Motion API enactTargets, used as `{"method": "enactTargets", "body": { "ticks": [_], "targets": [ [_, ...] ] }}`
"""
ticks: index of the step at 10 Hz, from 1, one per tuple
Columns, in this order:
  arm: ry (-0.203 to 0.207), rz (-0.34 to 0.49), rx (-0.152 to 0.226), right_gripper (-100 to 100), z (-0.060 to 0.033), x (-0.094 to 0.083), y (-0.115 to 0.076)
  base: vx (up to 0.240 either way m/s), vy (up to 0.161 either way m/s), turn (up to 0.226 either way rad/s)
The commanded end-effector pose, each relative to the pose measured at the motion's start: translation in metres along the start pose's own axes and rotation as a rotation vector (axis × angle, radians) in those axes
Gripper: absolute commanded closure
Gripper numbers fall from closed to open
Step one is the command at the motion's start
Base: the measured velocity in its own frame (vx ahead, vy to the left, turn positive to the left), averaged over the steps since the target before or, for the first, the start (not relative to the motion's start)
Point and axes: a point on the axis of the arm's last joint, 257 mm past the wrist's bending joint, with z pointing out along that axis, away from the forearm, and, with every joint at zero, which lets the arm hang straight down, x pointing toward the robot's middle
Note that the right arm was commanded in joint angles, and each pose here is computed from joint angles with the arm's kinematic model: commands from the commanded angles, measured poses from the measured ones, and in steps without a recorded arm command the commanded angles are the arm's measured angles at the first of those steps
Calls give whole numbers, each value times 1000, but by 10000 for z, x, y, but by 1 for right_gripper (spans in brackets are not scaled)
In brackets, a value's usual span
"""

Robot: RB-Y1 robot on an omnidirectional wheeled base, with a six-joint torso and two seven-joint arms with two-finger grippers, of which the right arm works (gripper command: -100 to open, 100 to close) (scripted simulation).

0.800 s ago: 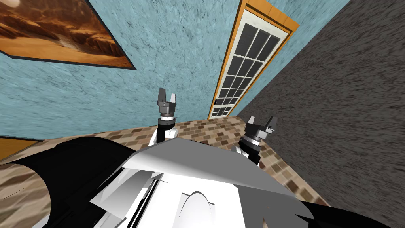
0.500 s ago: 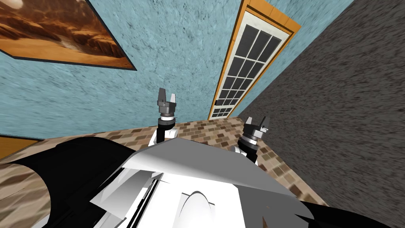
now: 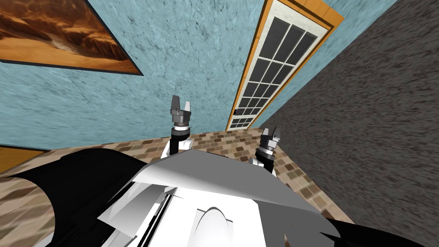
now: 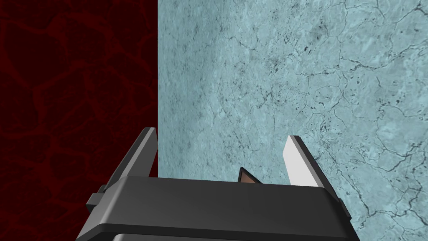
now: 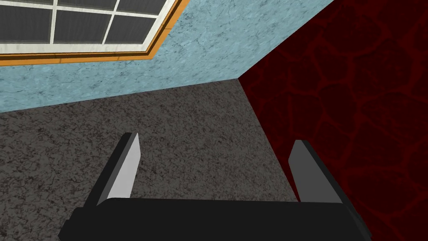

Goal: Pull the door open

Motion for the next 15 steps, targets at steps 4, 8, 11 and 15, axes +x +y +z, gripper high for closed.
{"method": "enactTargets", "body": {
  "ticks": [4, 8, 11, 15],
  "targets": [
    [47, -116, 37, -100, -70, 69, -315, 106, -13, 39],
    [85, -206, 65, -100, -149, 125, -569, 94, -21, 36],
    [116, -276, 86, -100, -218, 163, -767, 98, -14, 40],
    [160, -373, 112, -100, -323, 209, -1035, 90, -12, 38]
  ]
}}
